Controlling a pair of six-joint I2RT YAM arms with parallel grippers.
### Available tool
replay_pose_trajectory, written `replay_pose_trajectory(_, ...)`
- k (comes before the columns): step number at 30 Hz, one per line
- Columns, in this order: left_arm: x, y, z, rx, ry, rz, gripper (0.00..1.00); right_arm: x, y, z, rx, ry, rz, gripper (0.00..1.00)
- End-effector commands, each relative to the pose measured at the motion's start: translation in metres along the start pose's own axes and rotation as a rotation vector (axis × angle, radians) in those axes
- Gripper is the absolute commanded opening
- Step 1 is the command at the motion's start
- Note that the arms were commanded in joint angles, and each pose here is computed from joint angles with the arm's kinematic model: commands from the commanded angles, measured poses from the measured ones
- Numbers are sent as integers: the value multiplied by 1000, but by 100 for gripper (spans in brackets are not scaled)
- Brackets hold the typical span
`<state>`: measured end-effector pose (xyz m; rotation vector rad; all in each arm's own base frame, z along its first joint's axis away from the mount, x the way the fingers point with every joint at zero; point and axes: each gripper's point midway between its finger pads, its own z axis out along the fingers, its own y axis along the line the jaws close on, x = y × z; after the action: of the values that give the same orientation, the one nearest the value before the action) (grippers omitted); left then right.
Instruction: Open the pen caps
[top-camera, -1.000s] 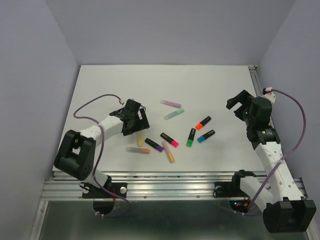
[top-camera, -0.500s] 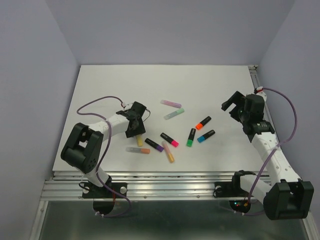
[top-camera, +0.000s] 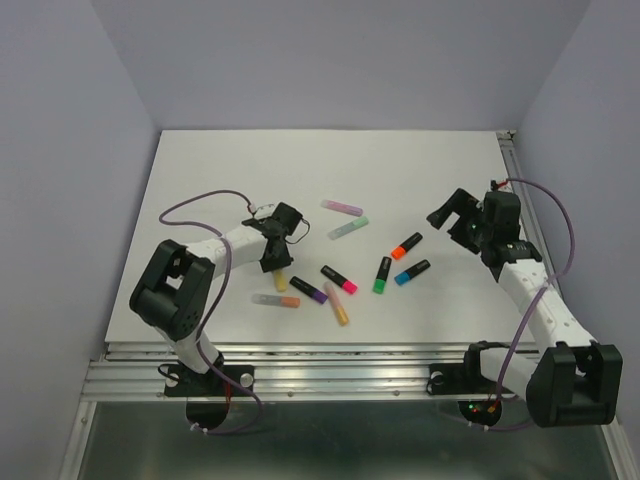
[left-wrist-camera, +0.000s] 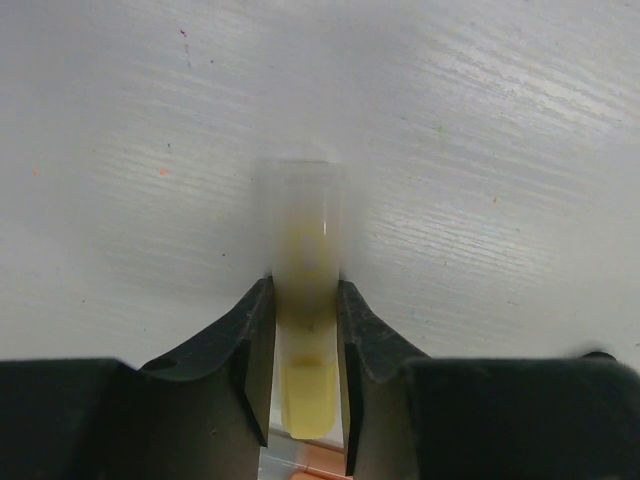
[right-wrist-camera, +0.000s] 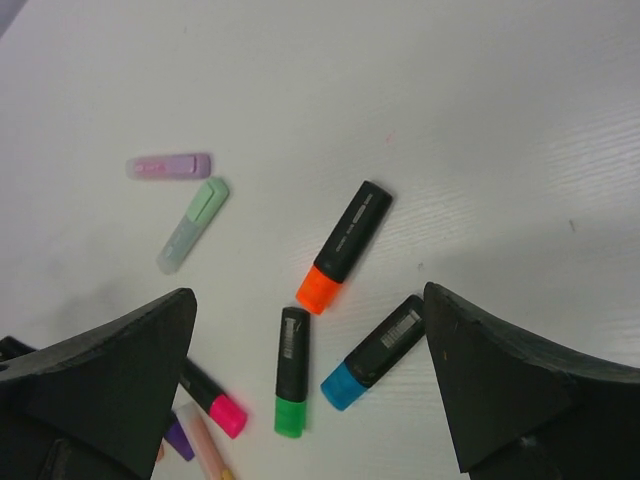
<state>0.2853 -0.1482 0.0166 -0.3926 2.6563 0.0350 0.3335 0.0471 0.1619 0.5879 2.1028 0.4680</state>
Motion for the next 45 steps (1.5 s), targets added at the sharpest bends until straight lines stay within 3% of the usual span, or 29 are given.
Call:
replay_pose_trajectory(1, 0, 9, 5, -89, -5, -57, 0, 12, 38, -3, -228, 77, -21, 100)
replay_pose_trajectory(4, -45, -2, -28, -37, -161, -148, 0, 21, 62, -13, -379, 133, -51, 100)
replay_pose_trajectory(8, -95, -27, -80, 161, -344, -265, 0, 29, 88, -32, -548, 138, -108, 100)
replay_pose_trajectory(14, -128, -54, -147, 476, -486, -379, 0, 69, 147, -53, -723, 190, -243, 100)
replay_pose_trajectory(22, -130, -64, -178, 617, -502, -429, 0, 119, 217, -72, -923, 273, -349, 100)
replay_pose_trajectory(35, -100, -67, -170, 674, -414, -504, 0, 165, 292, -60, -1099, 361, -362, 100)
replay_pose_trajectory(42, -96, -74, -168, 681, -383, -511, 0, 182, 314, -46, -1105, 410, -364, 100)
replay_pose_trajectory(45, -96, -75, -169, 681, -386, -512, 0, 188, 319, -41, -1098, 431, -365, 95)
